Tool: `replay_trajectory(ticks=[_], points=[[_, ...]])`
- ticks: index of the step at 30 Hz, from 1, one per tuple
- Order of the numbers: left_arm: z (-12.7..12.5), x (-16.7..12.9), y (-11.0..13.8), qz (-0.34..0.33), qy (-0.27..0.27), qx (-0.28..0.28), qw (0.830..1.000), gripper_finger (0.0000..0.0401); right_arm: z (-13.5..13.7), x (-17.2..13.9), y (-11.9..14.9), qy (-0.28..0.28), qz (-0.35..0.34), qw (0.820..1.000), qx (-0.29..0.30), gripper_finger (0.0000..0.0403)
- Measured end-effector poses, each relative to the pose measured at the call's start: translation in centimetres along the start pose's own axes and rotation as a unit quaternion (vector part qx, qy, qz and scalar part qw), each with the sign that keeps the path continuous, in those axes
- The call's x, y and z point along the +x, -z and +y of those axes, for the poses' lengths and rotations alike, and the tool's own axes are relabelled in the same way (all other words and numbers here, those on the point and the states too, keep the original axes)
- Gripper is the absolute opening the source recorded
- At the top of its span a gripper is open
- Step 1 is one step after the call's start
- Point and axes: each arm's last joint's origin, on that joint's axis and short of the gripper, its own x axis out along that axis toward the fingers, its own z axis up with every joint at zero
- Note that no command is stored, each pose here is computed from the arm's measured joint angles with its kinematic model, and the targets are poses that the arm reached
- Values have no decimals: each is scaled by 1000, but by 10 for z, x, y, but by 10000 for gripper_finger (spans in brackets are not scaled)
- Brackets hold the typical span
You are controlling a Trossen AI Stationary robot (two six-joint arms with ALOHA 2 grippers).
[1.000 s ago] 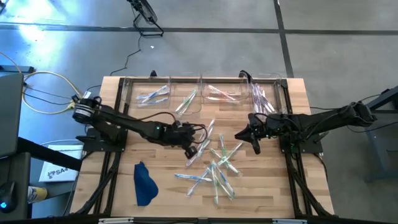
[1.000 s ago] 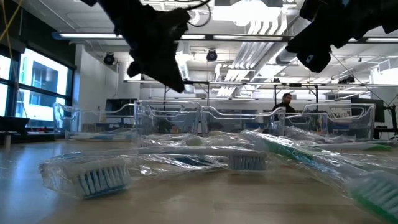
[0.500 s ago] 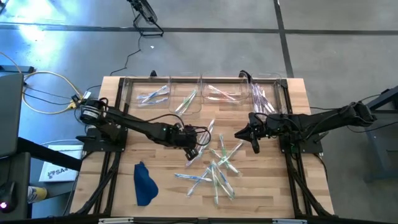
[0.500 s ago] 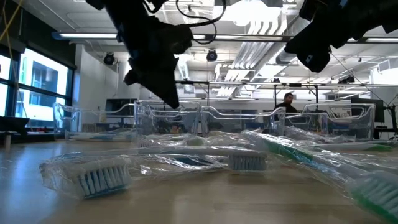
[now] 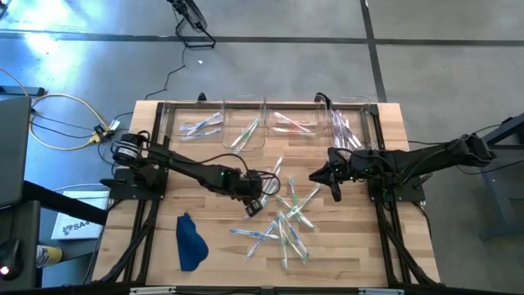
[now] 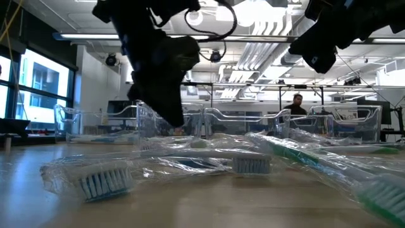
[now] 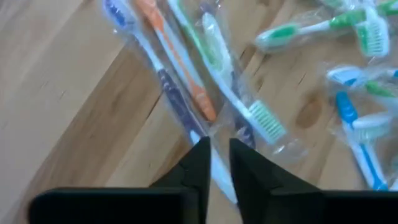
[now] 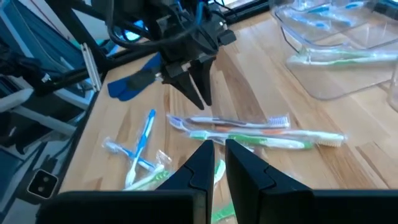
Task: Pick & Place Toothbrushes
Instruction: Put the purple toothbrush into the right transparent bin
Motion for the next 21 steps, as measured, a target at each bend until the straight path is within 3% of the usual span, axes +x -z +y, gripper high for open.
replay_trajectory(ticks=[9,21], points=[[1,0,2,12,-5,-24,1000,141,-1,0,2,4,9,1000,1,31],[1,26,12,48,-10,-34,998,145,-1,0,2,4,11,1000,1,31]])
